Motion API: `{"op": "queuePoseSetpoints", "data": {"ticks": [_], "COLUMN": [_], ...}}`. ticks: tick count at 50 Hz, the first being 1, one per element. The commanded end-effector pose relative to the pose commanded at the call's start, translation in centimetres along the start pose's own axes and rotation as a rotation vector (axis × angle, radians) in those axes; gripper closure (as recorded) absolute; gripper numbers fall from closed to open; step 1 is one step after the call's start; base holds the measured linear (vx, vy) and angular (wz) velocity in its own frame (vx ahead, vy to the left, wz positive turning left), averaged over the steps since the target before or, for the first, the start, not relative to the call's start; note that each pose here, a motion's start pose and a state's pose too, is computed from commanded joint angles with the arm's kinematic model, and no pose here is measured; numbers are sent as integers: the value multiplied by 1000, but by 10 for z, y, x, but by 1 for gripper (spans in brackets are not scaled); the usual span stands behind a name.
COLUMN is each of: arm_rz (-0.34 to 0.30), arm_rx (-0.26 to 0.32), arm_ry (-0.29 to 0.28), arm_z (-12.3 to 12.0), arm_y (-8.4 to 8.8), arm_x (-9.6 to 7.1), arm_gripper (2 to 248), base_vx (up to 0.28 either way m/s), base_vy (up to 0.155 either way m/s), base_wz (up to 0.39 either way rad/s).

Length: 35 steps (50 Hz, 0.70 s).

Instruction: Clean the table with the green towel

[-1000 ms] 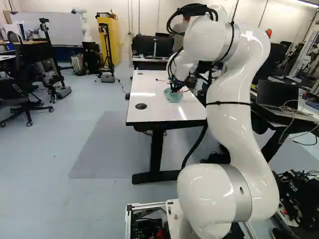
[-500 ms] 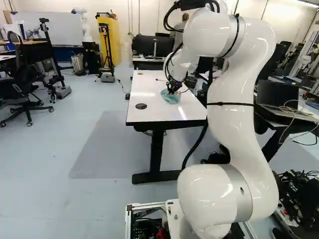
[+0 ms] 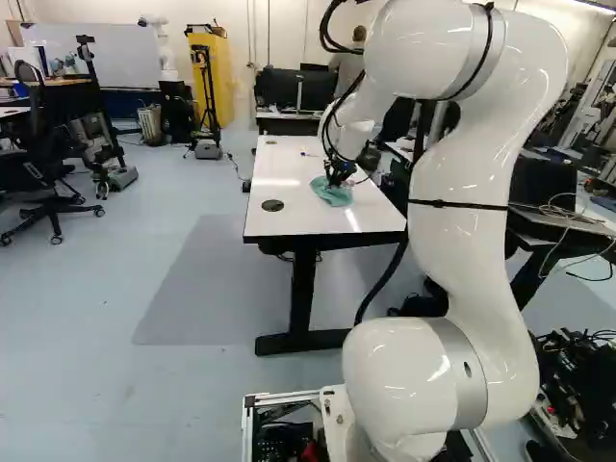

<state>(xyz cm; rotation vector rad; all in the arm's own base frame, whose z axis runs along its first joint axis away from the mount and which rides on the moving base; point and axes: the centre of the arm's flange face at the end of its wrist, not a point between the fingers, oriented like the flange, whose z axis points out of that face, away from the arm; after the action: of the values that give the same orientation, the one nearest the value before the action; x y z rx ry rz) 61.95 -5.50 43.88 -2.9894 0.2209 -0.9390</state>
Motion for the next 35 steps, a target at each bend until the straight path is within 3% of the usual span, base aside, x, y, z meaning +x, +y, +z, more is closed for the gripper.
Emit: {"op": "queuePoseSetpoints", "data": {"ticks": [35], "arm_rz": [80], "arm_rx": [-55], "arm_ry": [4], "arm_z": [-2], "arm_y": [61], "arm_x": [1], "arm_gripper": [229], "base_vx": [0], "base_vy": [0], "base_wz": [0]}}
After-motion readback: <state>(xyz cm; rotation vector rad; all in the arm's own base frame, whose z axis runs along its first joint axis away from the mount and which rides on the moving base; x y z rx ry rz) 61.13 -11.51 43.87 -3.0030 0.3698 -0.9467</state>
